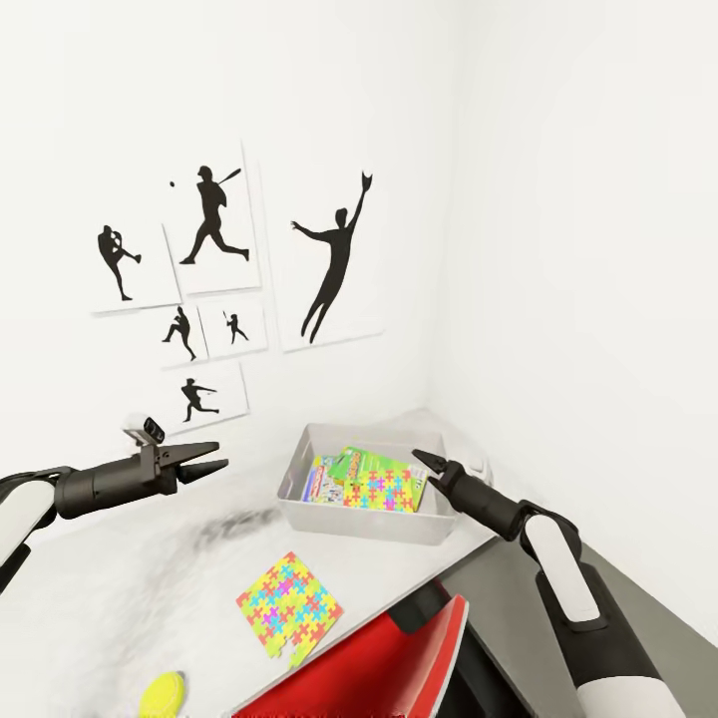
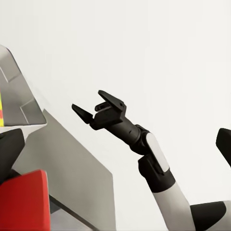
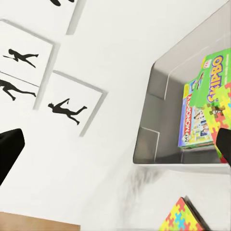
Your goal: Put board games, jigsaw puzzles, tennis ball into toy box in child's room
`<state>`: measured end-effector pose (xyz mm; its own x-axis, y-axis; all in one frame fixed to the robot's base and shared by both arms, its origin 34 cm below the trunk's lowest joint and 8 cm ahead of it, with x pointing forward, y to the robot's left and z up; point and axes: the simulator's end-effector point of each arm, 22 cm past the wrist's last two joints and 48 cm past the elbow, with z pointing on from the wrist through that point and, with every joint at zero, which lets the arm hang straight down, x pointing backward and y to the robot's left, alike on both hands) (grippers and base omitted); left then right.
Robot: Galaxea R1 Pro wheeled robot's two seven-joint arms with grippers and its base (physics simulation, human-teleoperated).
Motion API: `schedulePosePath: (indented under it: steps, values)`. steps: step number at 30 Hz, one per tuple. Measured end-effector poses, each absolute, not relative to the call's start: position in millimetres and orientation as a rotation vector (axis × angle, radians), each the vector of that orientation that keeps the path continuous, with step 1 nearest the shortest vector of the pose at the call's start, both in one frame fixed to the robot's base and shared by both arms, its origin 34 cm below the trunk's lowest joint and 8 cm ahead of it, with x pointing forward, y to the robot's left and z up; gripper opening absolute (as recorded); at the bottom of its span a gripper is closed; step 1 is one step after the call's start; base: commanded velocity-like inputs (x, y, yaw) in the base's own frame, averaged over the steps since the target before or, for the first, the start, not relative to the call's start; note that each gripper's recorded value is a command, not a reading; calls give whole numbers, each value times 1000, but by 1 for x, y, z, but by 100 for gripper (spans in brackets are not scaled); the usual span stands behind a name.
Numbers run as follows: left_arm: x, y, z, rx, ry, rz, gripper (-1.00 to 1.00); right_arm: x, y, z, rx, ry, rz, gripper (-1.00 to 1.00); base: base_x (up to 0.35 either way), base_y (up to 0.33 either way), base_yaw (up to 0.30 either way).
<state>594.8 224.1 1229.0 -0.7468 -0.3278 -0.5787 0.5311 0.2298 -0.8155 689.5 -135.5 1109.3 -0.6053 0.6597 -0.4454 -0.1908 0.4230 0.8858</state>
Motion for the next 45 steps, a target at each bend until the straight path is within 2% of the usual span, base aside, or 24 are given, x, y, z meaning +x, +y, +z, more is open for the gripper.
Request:
schedulePosePath:
  steps: [12, 35, 45]
  values:
    - [595, 224, 1229, 186, 1821, -1598, 100, 689, -130, 1107, 394, 1858, 1280, 100, -36, 4, 69]
    - [595, 225, 1229, 185, 1822, -1598, 100, 684, -114, 1102, 351, 1890, 1279, 100, -155, 0, 286]
    - [595, 225, 1229, 186, 1822, -1597, 100, 677, -96, 1089, 267, 1955, 1221, 100, -28, 0, 292]
